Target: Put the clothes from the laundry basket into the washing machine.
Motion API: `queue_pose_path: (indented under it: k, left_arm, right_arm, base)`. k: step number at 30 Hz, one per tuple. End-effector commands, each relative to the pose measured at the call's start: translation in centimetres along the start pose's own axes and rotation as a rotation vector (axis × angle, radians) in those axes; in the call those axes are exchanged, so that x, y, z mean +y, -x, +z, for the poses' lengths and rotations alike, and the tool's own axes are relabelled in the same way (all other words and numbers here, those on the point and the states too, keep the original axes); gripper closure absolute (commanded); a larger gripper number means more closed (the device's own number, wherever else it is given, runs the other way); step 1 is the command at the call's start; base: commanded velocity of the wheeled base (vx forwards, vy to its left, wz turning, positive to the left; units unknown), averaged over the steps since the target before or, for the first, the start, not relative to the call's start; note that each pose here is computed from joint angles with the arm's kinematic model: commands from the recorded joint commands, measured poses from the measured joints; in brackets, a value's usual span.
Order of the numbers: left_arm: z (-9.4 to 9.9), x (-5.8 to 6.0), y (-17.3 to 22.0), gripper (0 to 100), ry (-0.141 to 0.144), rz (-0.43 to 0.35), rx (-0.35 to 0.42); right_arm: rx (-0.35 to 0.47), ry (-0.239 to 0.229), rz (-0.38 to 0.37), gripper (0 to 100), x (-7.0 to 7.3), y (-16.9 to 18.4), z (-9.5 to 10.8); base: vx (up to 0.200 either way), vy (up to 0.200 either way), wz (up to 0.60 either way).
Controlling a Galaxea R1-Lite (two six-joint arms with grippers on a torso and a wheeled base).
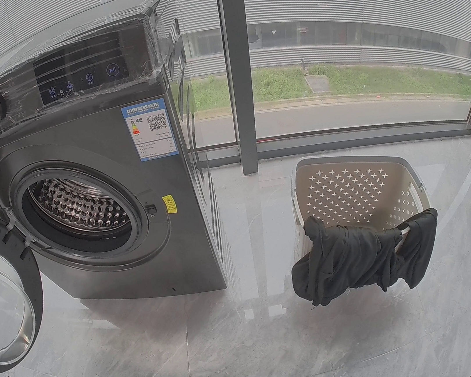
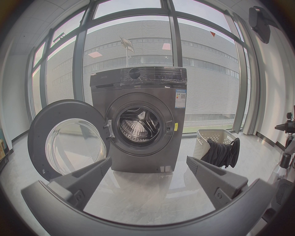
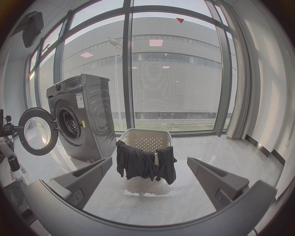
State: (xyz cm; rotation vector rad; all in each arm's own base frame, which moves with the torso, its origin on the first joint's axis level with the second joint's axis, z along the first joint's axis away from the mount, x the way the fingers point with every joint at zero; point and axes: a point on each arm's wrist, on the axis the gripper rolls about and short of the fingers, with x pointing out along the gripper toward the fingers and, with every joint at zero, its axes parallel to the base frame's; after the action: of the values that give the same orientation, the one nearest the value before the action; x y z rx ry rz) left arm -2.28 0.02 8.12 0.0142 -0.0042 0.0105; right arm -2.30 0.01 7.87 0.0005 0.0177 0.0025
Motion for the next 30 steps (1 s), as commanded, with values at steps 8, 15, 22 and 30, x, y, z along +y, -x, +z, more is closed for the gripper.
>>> queue_pose_path:
  k: [8, 15, 22, 30]
  left_arm:
    - [-0.52, -0.01, 0.00, 0, 0.010, 0.003, 0.001]
    - [-0.54, 0.00, 0.00, 0, 0.003, 0.002, 0.003]
    - [-0.52, -0.01, 0.00, 0, 0.003, 0.003, 0.001]
    - [-0.52, -0.01, 0.00, 0, 0.000, 0.000, 0.001]
  right_arm:
    - [-0.005, 0.000, 0.001, 0, 0.00, 0.04, -0.31]
    - [-0.005, 0.000, 0.001, 0, 0.00, 0.04, -0.31]
    - [-0.005, 0.000, 0.001, 0, 0.00, 0.04, -0.31]
    - [-0.007, 0.002, -0.001, 0, 0.00, 0.05, -0.27]
  base:
    - [0.000, -0.025, 0.00]
    - [0.000, -0.200, 0.00]
    - [0.000, -0.200, 0.00]
    - [0.000, -0.200, 0.00]
